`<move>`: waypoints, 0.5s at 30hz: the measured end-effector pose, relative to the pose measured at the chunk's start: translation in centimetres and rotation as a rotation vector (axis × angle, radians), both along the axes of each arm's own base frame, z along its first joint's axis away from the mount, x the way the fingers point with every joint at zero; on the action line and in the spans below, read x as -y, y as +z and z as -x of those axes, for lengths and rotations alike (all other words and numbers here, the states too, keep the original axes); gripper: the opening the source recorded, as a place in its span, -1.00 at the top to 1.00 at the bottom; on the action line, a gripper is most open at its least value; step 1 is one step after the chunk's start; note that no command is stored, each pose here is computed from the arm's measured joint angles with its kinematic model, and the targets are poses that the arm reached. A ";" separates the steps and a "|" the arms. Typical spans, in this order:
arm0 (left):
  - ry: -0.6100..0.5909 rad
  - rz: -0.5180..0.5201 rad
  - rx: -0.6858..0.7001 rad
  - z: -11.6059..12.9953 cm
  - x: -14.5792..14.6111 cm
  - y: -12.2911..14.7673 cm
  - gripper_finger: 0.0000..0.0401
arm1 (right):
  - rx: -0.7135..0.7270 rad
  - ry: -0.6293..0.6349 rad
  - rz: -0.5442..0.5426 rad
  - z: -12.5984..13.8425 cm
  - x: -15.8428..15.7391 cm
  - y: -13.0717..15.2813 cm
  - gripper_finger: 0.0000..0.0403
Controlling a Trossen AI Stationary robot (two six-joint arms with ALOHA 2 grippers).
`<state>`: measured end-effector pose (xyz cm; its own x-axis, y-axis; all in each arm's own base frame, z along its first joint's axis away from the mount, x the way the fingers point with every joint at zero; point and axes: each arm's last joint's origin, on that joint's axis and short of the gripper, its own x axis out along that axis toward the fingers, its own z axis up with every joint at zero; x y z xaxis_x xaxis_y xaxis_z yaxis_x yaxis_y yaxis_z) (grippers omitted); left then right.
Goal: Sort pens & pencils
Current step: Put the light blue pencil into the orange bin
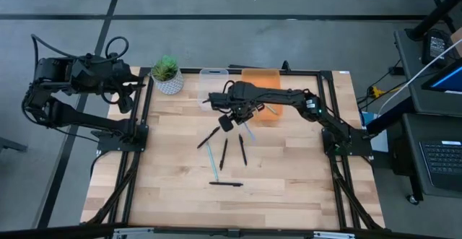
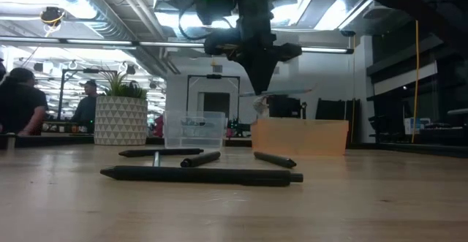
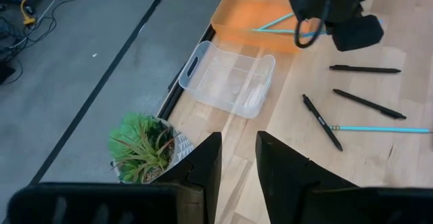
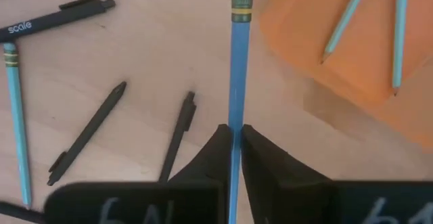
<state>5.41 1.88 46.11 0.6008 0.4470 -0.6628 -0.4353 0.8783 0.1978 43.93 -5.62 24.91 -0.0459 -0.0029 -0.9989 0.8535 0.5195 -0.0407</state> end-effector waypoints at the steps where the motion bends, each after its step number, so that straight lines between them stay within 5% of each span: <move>1: 0.000 0.000 0.000 0.0 0.0 0.0 0.57 | 0.002 0.006 0.002 0.1 0.4 0.1 0.84; 15: 0.028 0.016 0.014 0.0 0.0 0.0 0.57 | 0.082 -0.048 0.130 5.6 11.4 5.4 0.83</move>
